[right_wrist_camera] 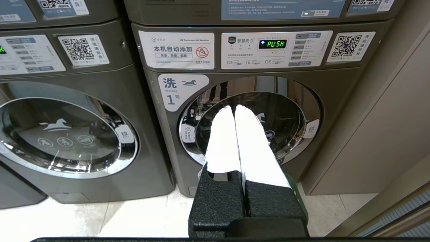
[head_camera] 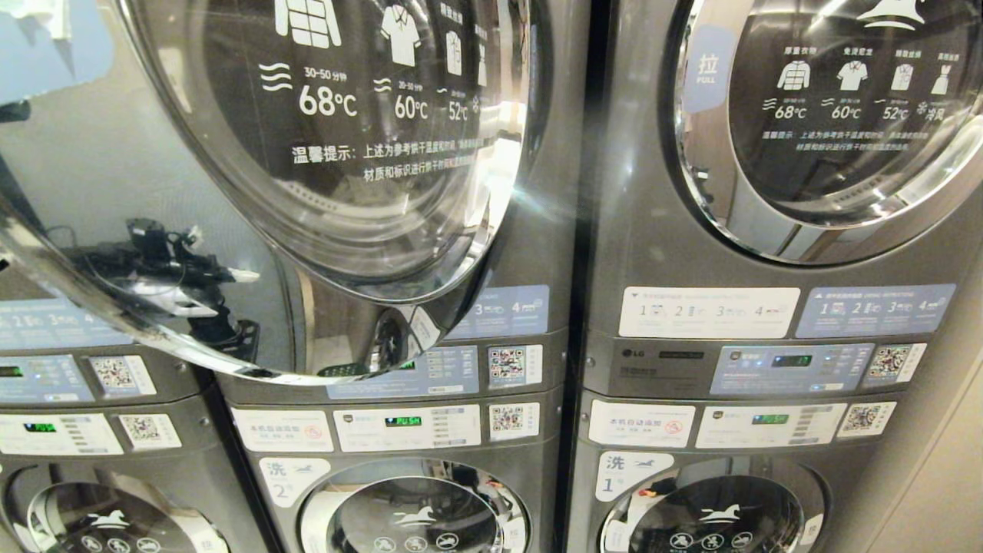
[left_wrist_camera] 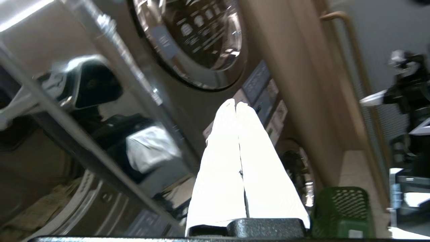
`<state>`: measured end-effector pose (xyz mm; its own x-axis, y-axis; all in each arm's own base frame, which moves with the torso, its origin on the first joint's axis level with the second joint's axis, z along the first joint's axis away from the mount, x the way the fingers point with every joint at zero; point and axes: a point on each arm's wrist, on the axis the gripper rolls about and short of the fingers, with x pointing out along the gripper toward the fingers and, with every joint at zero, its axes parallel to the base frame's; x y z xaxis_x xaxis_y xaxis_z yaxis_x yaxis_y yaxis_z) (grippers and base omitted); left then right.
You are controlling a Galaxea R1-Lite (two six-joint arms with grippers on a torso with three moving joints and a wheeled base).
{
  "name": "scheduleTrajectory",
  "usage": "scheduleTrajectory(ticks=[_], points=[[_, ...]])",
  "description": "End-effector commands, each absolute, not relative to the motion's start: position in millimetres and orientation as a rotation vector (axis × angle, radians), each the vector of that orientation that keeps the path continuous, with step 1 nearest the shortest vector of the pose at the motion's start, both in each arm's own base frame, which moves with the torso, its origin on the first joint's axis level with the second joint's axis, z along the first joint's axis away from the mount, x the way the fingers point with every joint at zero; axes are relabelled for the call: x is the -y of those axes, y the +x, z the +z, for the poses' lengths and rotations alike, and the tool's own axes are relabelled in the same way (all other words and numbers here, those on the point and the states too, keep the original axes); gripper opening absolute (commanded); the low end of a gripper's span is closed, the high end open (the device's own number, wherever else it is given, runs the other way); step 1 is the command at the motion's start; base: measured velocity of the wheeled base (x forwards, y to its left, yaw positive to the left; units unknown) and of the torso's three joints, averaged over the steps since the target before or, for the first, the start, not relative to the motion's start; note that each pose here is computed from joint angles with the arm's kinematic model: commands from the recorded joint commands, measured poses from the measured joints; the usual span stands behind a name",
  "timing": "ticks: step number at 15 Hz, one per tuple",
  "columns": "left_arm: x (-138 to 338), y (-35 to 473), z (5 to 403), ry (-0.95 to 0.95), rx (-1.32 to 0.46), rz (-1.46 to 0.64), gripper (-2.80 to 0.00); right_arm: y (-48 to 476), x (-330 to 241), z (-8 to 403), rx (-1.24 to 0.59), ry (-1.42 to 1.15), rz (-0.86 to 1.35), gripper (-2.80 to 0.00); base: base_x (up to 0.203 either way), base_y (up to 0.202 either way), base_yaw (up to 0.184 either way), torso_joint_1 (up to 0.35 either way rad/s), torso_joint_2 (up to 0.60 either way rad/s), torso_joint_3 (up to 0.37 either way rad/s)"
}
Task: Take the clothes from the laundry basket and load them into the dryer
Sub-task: Close the dryer
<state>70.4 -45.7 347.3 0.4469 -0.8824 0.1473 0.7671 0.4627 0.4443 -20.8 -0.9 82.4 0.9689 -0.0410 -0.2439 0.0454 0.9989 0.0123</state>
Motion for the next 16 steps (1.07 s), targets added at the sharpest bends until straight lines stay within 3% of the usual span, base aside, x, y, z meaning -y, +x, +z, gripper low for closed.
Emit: scheduleTrajectory(ticks=[1,9,16], points=[[53,89,341,0.351,0.33,-0.992,-2.8,-21,1,82,-0.248,0.018,-0.045,-2.8,0.0,0.0,0.0,0.0,0.0,0.0],[34,81,332,0.271,0.204,-0.361,-2.8,-21,1,82,-0.241,0.018,-0.044,-2.8,0.0,0.0,0.0,0.0,0.0,0.0],[23,121,334,0.087,0.143,-0.082,-2.8,-26,1,81,-0.182,0.019,-0.043,-2.8,0.0,0.0,0.0,0.0,0.0,0.0]])
